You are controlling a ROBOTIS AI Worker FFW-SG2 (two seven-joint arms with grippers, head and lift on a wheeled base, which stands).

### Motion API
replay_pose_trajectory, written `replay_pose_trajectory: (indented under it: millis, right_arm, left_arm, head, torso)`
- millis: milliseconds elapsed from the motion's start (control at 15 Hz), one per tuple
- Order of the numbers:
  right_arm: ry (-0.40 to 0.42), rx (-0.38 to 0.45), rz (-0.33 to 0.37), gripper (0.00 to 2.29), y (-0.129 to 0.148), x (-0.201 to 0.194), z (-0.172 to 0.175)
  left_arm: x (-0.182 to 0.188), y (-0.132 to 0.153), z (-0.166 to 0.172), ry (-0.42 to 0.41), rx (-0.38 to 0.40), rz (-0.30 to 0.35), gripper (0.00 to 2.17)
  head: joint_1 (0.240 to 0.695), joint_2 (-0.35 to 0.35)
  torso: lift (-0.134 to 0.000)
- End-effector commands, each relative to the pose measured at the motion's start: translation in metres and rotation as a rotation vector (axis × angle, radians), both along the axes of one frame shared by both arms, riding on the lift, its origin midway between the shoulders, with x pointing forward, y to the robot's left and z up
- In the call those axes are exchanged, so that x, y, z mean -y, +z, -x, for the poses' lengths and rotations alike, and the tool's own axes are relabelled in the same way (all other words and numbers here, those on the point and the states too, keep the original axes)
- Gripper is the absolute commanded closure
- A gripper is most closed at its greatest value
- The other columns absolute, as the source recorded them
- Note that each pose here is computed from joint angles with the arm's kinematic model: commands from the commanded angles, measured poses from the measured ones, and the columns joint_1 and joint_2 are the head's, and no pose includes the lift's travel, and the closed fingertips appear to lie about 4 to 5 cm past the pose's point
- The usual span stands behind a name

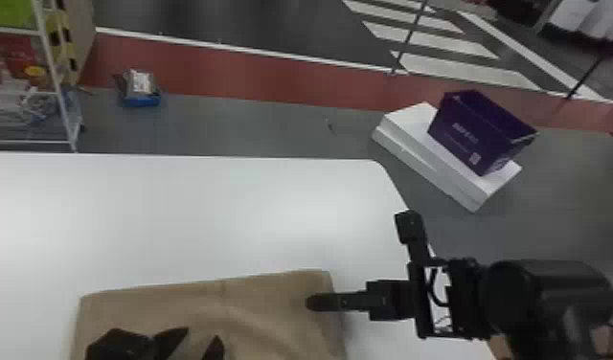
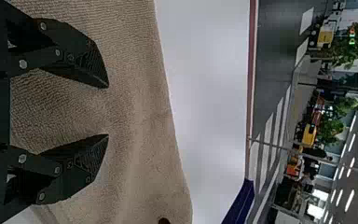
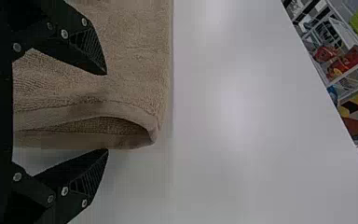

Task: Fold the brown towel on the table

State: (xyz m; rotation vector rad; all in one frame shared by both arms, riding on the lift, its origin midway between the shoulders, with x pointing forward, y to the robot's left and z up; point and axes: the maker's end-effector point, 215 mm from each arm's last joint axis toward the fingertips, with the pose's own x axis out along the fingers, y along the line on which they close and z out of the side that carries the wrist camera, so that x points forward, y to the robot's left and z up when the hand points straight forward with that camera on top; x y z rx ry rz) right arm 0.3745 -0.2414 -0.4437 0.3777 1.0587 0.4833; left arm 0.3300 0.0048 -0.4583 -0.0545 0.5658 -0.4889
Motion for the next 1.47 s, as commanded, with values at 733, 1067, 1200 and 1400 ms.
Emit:
replay_pose_trajectory:
  millis: [733,1067,1200,1400]
  right_arm:
    - [0.032,-0.010,-0.033,0.74,0.009,0.005,0.011]
    - [0.031,0.030,0.055,0.04,0.014,0.015,0.008]
    - [0.032,0.023,0.062,0.04,0.011,0.014,0.010]
    - [0.040,0.004,0.069,0.07,0.003,0.010,0.021]
  left_arm:
    - [-0.002,0.003,-0.001,0.004,0.006,0.008,0.60]
    - [0.004,0.005,0.001,-0.003,0.011,0.007,0.60]
    - [0.003,0.005,0.004,-0.003,0.008,0.004,0.60]
    - [0.001,0.005,0.005,0.001,0.010,0.003,0.60]
  head:
    - [0.695,-0.350]
    - [0.695,-0.350]
    - [0.695,-0.350]
    - [0.695,-0.350]
  torso:
    - [-0.124]
    - [-0.124]
    - [-0.124]
    - [-0.124]
